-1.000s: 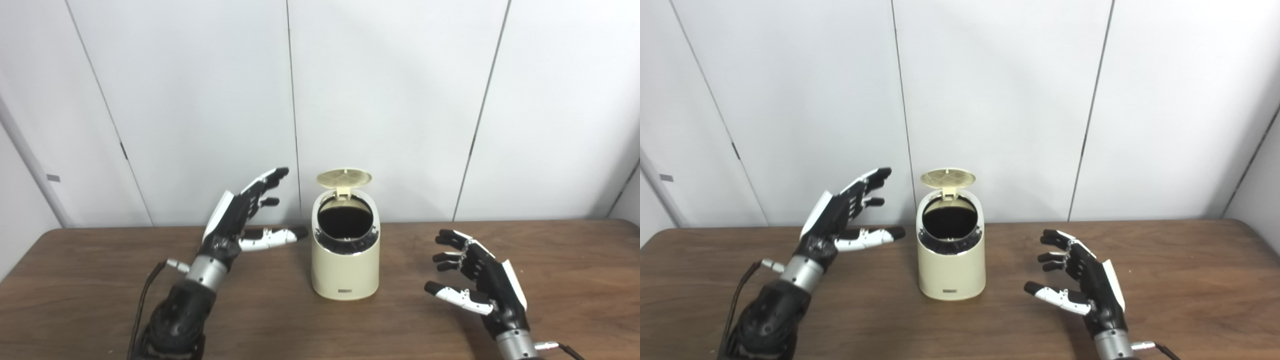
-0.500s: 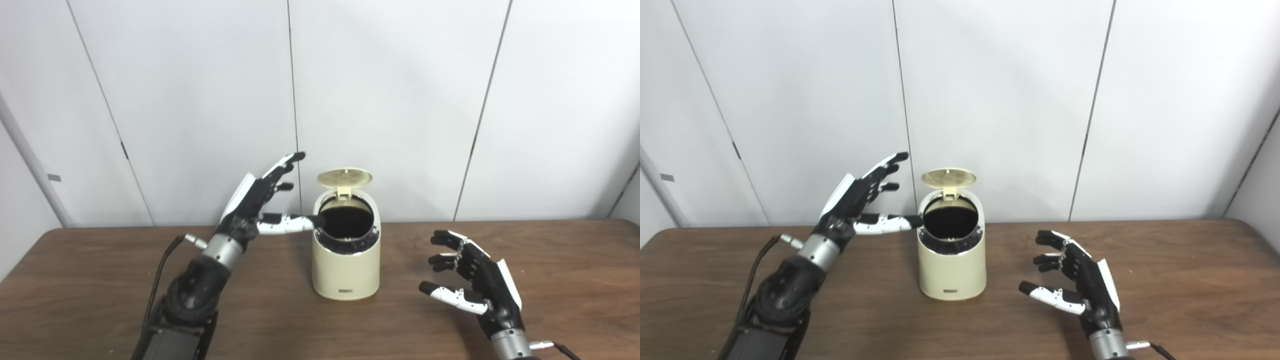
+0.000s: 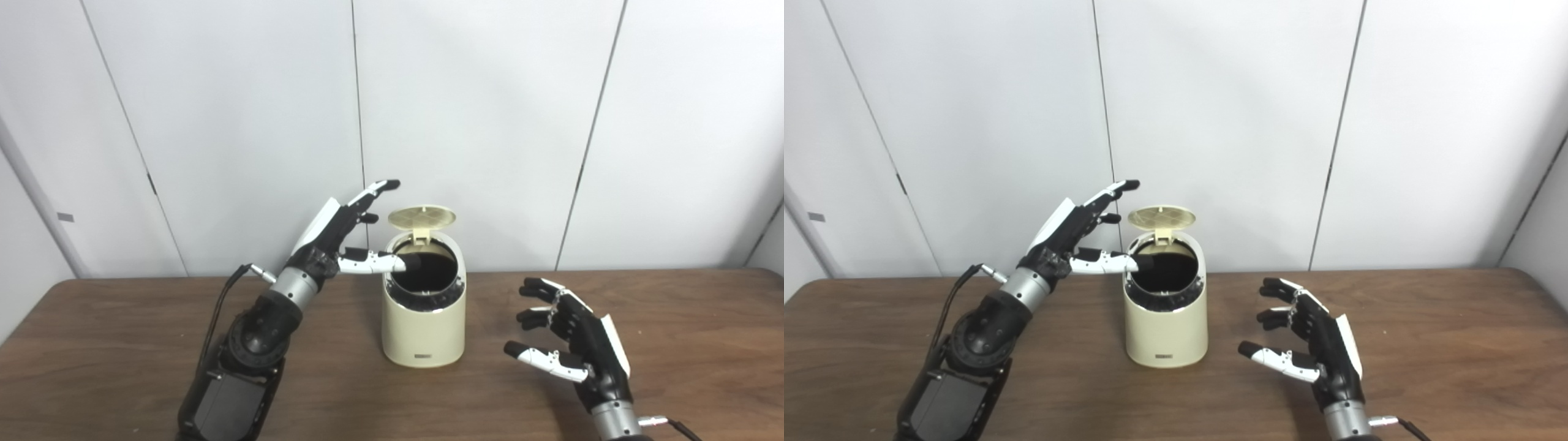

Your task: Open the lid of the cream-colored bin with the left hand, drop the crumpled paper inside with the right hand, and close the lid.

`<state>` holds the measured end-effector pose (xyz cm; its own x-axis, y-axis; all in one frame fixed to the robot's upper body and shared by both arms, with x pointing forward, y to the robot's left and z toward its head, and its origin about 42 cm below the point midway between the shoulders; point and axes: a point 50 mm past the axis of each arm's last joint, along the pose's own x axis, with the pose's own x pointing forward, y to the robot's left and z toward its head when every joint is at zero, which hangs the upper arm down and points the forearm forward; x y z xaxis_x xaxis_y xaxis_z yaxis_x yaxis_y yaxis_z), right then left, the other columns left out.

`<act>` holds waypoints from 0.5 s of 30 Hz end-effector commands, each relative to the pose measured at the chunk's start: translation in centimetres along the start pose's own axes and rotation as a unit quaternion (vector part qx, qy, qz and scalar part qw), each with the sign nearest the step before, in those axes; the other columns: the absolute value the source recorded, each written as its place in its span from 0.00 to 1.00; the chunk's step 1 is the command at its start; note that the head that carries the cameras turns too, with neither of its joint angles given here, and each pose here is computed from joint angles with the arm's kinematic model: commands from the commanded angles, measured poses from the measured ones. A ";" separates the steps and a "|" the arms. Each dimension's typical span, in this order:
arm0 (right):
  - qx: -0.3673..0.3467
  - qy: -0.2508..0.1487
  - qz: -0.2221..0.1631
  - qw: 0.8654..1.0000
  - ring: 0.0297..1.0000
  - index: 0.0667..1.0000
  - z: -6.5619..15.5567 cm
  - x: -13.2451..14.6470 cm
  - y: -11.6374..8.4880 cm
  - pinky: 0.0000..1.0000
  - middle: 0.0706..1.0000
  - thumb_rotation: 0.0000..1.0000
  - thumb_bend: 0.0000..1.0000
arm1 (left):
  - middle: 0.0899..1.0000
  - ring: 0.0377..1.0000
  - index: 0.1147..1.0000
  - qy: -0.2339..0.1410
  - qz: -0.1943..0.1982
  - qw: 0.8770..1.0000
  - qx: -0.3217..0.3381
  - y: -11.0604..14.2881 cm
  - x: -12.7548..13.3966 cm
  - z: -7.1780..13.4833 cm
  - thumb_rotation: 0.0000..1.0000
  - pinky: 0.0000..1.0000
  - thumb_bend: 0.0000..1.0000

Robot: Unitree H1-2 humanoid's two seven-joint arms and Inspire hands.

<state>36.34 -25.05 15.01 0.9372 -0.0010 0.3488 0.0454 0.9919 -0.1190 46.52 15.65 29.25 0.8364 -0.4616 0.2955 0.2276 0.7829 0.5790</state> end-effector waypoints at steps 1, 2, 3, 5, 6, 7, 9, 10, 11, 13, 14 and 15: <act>0.002 -0.041 -0.004 0.999 0.56 0.71 1.7 1.4 -0.1 0.51 0.71 0.17 0.76 | 0.96 0.97 0.93 -0.056 0.011 0.998 0.031 1.6 1.7 2.7 0.37 0.87 1.00; 0.002 -0.040 -0.005 0.999 0.56 0.71 1.7 1.4 -0.1 0.51 0.71 0.17 0.76 | 0.95 0.97 0.92 -0.058 0.008 0.997 0.039 1.6 1.8 2.8 0.37 0.87 1.00; 0.003 -0.040 -0.006 0.999 0.56 0.71 1.7 1.4 -0.1 0.51 0.71 0.17 0.76 | 0.94 0.96 0.91 -0.061 0.005 0.997 0.047 1.5 1.8 2.9 0.38 0.86 1.00; 0.002 -0.038 -0.007 0.999 0.56 0.71 1.7 1.4 -0.1 0.51 0.71 0.17 0.76 | 0.92 0.95 0.89 -0.066 -0.002 0.996 0.059 1.5 1.8 3.1 0.38 0.88 0.98; 0.002 -0.037 -0.008 0.999 0.57 0.71 1.8 1.4 0.0 0.51 0.71 0.17 0.75 | 0.91 0.95 0.88 -0.068 -0.005 0.995 0.067 1.5 1.8 3.1 0.38 0.89 0.98; 0.003 -0.038 -0.008 0.999 0.57 0.71 1.8 1.4 0.0 0.52 0.71 0.17 0.75 | 0.89 0.94 0.86 -0.070 -0.007 0.995 0.075 1.5 1.8 3.2 0.38 0.88 0.97; 0.004 -0.041 -0.007 0.999 0.57 0.71 1.7 1.5 0.0 0.51 0.71 0.18 0.76 | 0.87 0.92 0.83 -0.068 -0.010 0.993 0.097 1.5 1.7 3.4 0.40 0.86 0.98; 0.004 -0.041 -0.008 0.999 0.57 0.71 1.7 1.5 0.0 0.51 0.71 0.18 0.75 | 0.85 0.91 0.81 -0.068 -0.011 0.992 0.105 1.5 1.7 3.5 0.41 0.84 0.98; 0.005 -0.042 -0.009 0.999 0.57 0.71 1.7 1.5 0.0 0.51 0.71 0.18 0.76 | 0.84 0.91 0.80 -0.066 -0.012 0.992 0.110 1.5 1.6 3.5 0.41 0.84 0.98; 0.006 -0.042 -0.010 0.999 0.57 0.70 1.7 1.5 0.0 0.50 0.71 0.18 0.75 | 0.83 0.94 0.78 -0.063 -0.016 0.991 0.113 1.6 1.5 3.6 0.42 0.87 0.99; 0.006 -0.042 -0.010 0.999 0.57 0.70 1.8 1.5 0.0 0.50 0.71 0.18 0.75 | 0.82 0.95 0.77 -0.062 -0.017 0.991 0.113 1.6 1.4 3.6 0.42 0.88 0.99; 0.005 -0.042 -0.010 0.999 0.57 0.71 1.8 1.5 0.0 0.50 0.71 0.18 0.75 | 0.82 0.95 0.77 -0.062 -0.018 0.991 0.113 1.6 1.4 3.6 0.42 0.89 0.99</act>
<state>36.35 -25.12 15.03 0.9365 -0.0141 0.3505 0.0576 0.9918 -0.1140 46.08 15.13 29.61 0.8042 -0.5273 0.2741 0.1892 0.6644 0.7231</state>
